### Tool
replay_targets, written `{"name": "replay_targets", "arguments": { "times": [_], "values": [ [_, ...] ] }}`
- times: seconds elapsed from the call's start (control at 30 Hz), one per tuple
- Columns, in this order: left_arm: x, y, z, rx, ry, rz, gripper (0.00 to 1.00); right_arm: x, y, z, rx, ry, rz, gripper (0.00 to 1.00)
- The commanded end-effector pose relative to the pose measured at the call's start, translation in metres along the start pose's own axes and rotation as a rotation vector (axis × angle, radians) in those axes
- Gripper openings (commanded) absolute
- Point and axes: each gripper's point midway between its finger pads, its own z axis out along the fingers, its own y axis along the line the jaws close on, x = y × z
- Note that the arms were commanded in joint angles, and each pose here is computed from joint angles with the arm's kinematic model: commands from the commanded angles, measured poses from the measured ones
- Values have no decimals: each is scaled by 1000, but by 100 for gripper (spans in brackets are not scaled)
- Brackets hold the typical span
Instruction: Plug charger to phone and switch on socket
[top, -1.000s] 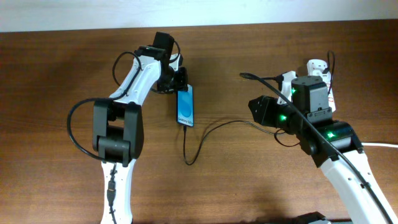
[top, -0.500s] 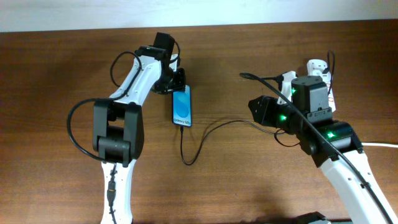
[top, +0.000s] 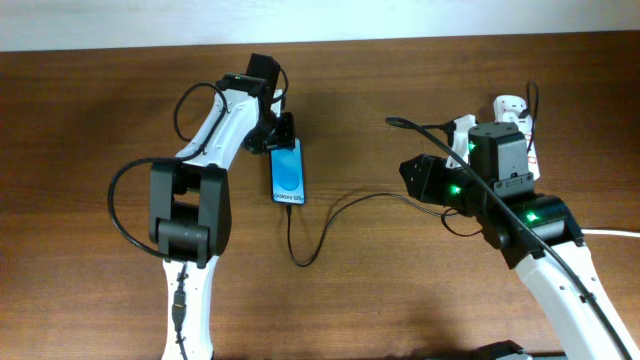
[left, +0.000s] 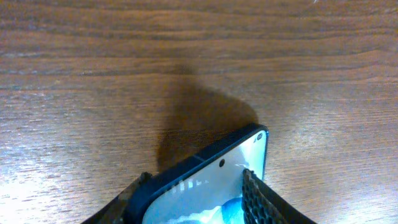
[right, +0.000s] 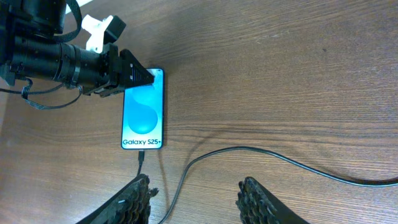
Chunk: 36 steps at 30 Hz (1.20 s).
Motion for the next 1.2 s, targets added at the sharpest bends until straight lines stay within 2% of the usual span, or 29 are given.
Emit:
{"name": "replay_targets", "arguments": {
  "times": [0.0,0.27,0.4,0.6,0.73,0.87,0.93,0.97,1.03,1.07,1.1,1.17],
  "values": [
    [-2,10,-3,-42,-10,-6,54,-7,1,-3,3,-23,-9,49],
    [-2,11,-3,-43,-12,-5,57,-7,1,-3,3,-23,-9,49],
    [-24,18,-28,-45,-79,-26,59,-8,2,-4,0,-28,-22,49],
    [-59,19,-157,-12,-289,-3,60,-22,16,-31,-29,-96,-74,52],
    [-55,20,-234,-5,-407,5,61,-27,13,-51,16,-98,-77,52],
    [-39,15,-300,-6,-529,92,61,-43,-15,-93,141,-113,-21,53],
    [-27,11,-330,-2,-583,116,61,-58,-40,-124,220,-165,39,63],
    [-21,10,-340,0,-600,118,63,-63,-51,-135,256,-189,73,64],
    [-10,8,-358,4,-625,122,65,-73,-86,-160,347,-248,174,77],
    [-7,8,-360,5,-628,122,66,-75,-103,-168,389,-266,210,79],
    [-4,8,-363,5,-629,122,73,-74,-127,-177,441,-271,260,81],
    [-1,9,-361,3,-615,120,97,-72,-157,-182,493,-255,318,82]
  ]
}}
